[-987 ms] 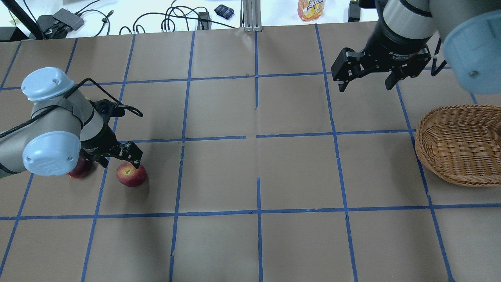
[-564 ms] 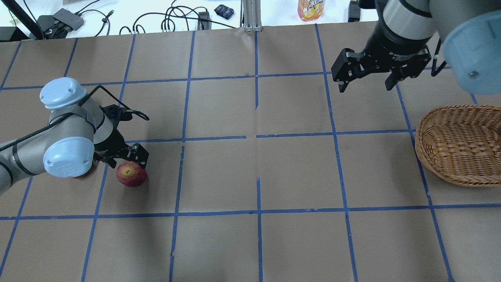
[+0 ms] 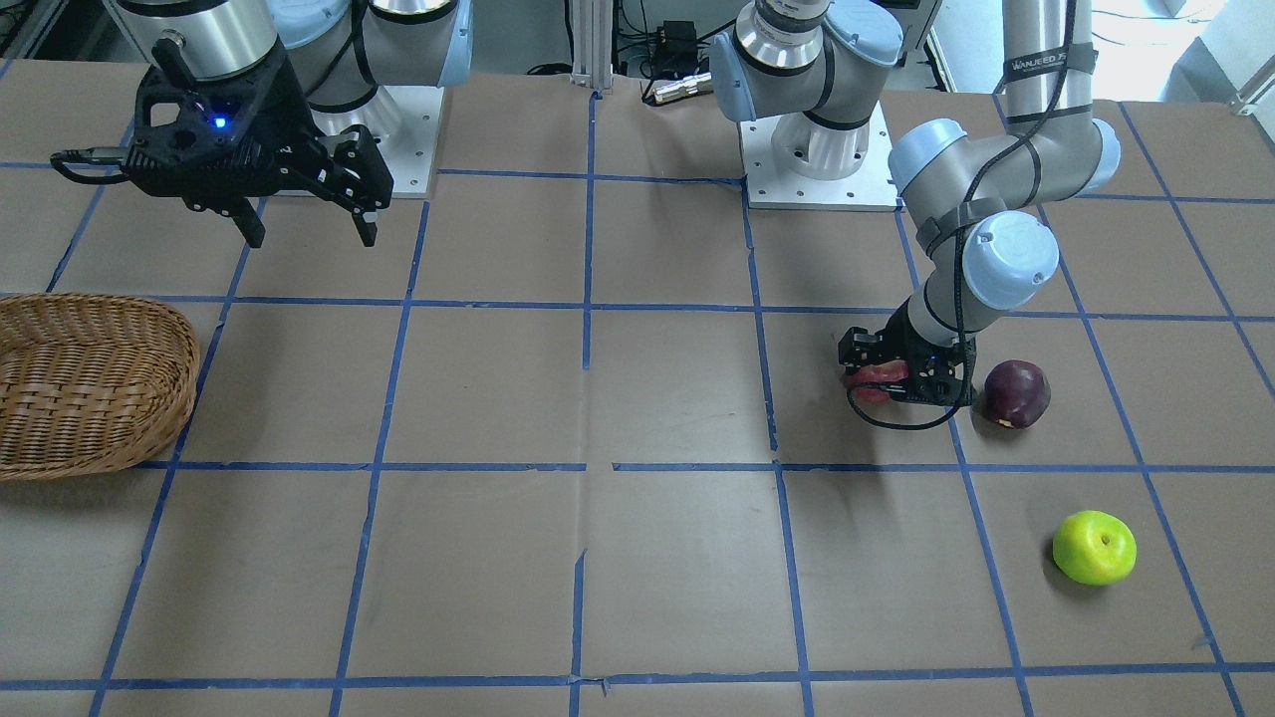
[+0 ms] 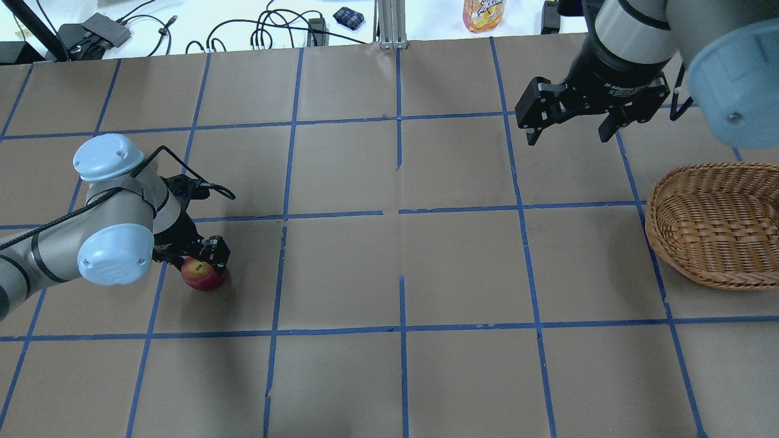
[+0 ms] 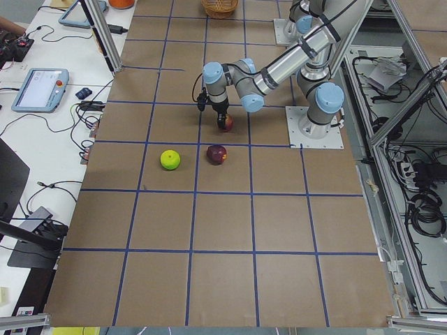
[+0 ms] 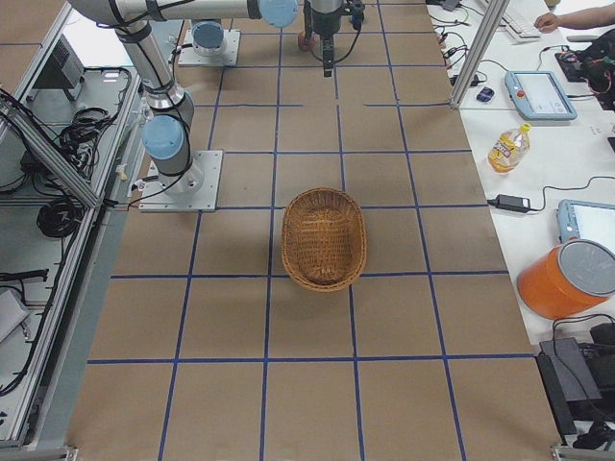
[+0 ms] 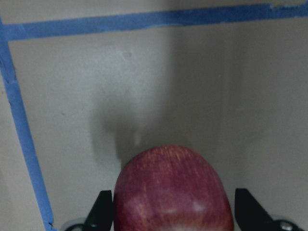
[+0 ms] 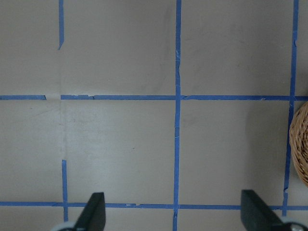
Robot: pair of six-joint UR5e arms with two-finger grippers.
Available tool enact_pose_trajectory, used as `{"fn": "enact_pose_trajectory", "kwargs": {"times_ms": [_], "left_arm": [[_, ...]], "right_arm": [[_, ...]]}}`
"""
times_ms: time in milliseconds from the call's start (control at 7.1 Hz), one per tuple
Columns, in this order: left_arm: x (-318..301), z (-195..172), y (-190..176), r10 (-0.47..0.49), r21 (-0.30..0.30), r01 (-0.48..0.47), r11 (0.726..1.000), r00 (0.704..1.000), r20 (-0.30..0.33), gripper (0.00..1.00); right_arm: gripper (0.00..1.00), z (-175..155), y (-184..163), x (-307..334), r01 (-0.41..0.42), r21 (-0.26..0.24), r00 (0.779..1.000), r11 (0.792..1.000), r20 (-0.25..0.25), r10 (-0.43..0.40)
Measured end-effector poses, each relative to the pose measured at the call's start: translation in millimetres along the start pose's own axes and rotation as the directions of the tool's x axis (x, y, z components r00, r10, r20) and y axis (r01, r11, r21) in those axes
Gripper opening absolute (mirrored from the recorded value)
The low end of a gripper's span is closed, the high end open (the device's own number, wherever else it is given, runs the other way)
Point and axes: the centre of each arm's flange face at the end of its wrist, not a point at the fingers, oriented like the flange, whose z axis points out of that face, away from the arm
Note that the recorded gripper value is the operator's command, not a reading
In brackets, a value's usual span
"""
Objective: Put all apples into basket
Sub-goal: 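Carry the red apple with the left gripper toward the table center, then grasp the red apple with the right gripper while the left gripper releases it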
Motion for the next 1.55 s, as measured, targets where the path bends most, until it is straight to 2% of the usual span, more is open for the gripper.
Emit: {"fn": "enact_pose_trajectory", "kwargs": {"times_ms": [141, 423, 564, 846, 987, 1128, 1409, 1550], "left_arm": [[20, -18, -3, -0.014, 0.034, 0.014, 0.999, 1.000, 0.001, 0.06], [143, -48, -7, 0.050, 0.111, -0.048, 0.993, 0.998, -0.023, 0.06], [205, -61, -9, 0.063, 0.144, -0.052, 0.988, 0.995, -0.071, 0.06], [300, -61, -1, 0.029, 0.135, -0.005, 0.991, 0.985, -0.171, 0.08], [323, -45, -3, 0.004, 0.125, 0.020, 0.992, 0.981, -0.194, 0.67], [334, -29, -10, -0.014, 0.124, 0.040, 0.991, 0.979, -0.205, 1.00], [342, -17, -22, -0.014, 0.154, 0.048, 0.987, 0.977, -0.211, 1.00], [339, -29, -30, -0.016, 0.182, 0.057, 0.982, 0.976, -0.218, 1.00]], "right_arm": [[1.00, 0, 0, 0, 0.000, 0.000, 1.000, 1.000, 0.000, 0.000], [1.00, 0, 0, 0, 0.000, -0.001, 1.000, 1.000, 0.000, 0.000], [1.00, 0, 0, 0, 0.000, -0.001, 1.000, 1.000, 0.000, 0.000], [1.00, 0, -1, 0, 0.000, -0.001, 1.000, 1.000, 0.000, 0.000], [1.00, 0, -1, 0, 0.000, 0.000, 1.000, 1.000, 0.000, 0.000], [1.00, 0, -1, 0, 0.000, 0.000, 1.000, 1.000, 0.000, 0.000], [1.00, 2, -2, -1, 0.000, 0.001, 1.000, 1.000, 0.006, 0.000], [1.00, 8, -5, -2, -0.002, -0.004, 1.000, 1.000, 0.011, 0.002]]}}
